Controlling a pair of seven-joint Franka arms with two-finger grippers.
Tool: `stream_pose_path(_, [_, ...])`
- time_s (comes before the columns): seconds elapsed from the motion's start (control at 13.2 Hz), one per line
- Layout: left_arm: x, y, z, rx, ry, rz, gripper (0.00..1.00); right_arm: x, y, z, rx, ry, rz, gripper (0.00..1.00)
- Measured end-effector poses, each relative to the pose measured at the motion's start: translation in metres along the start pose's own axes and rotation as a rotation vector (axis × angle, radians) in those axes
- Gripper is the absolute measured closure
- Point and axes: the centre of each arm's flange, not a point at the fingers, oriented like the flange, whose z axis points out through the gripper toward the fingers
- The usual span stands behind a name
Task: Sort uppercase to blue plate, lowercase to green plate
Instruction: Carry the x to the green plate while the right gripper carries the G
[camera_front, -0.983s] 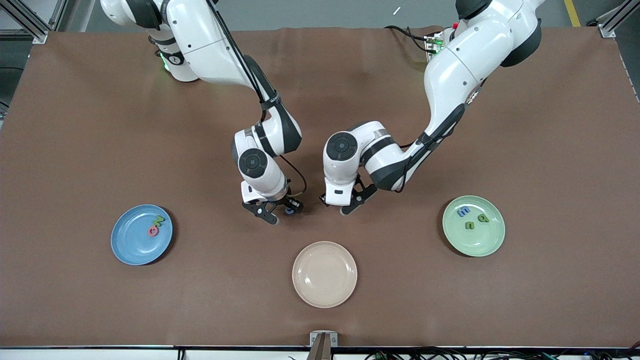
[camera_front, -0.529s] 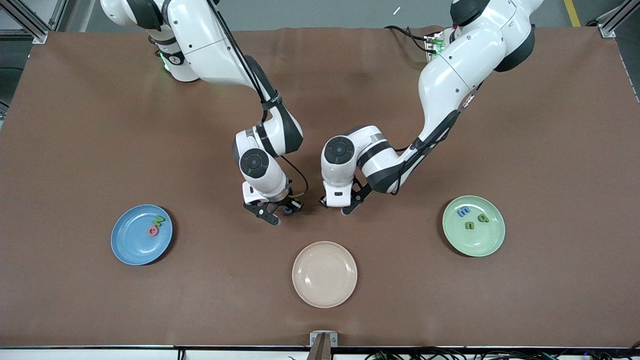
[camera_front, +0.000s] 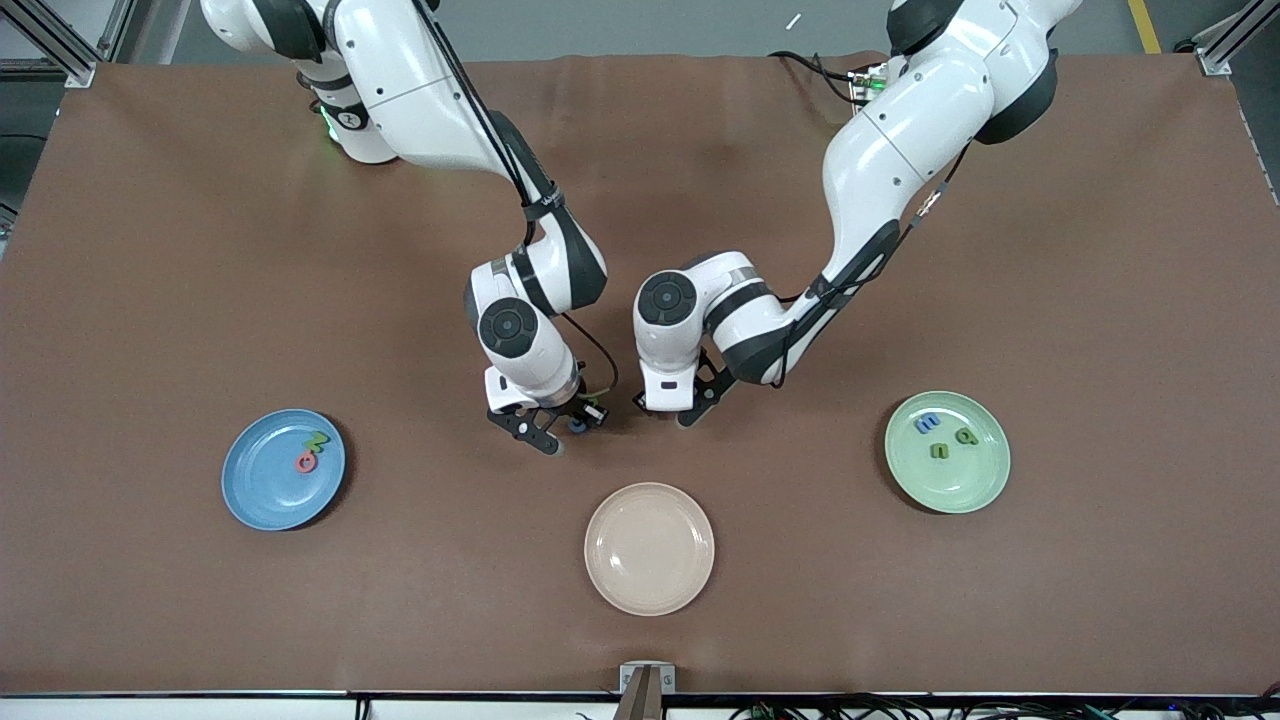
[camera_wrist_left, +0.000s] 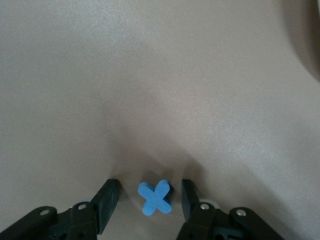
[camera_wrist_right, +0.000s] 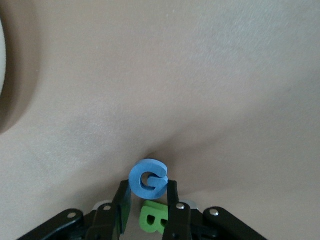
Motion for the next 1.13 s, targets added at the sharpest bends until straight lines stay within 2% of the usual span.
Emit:
stream_pose_path(0.08, [0.000,0.002,-0.002,-0.005,0.002,0.006,0.48,0.010,0.006,-0.002,-0.019,-0.008,-0.017,0.67])
stream_pose_path(0.23, [0.003,0.003,-0.005,-0.011,0.005,0.051,0.73,0.040,0.025,-0.008,-0.062,-0.017,-0.060,0.67])
stream_pose_path(0.45, [0.029,0.004,-0.009,-0.005,0.024,0.063,0.73,0.090,0.064,-0.023,-0.143,-0.031,-0.155,0.67])
stream_pose_path(0.68, [0.075,0.001,-0.045,0.005,0.050,0.074,0.73,0.146,0.112,-0.049,-0.203,-0.047,-0.272,0.67])
stream_pose_path(0.91, [0.131,-0.018,-0.082,-0.005,0.013,0.133,0.73,0.190,0.155,-0.069,-0.197,-0.079,-0.353,0.67])
stream_pose_path(1.13, [0.212,-0.062,-0.099,-0.016,-0.034,0.235,0.73,0.229,0.201,-0.085,-0.180,-0.104,-0.441,0.67])
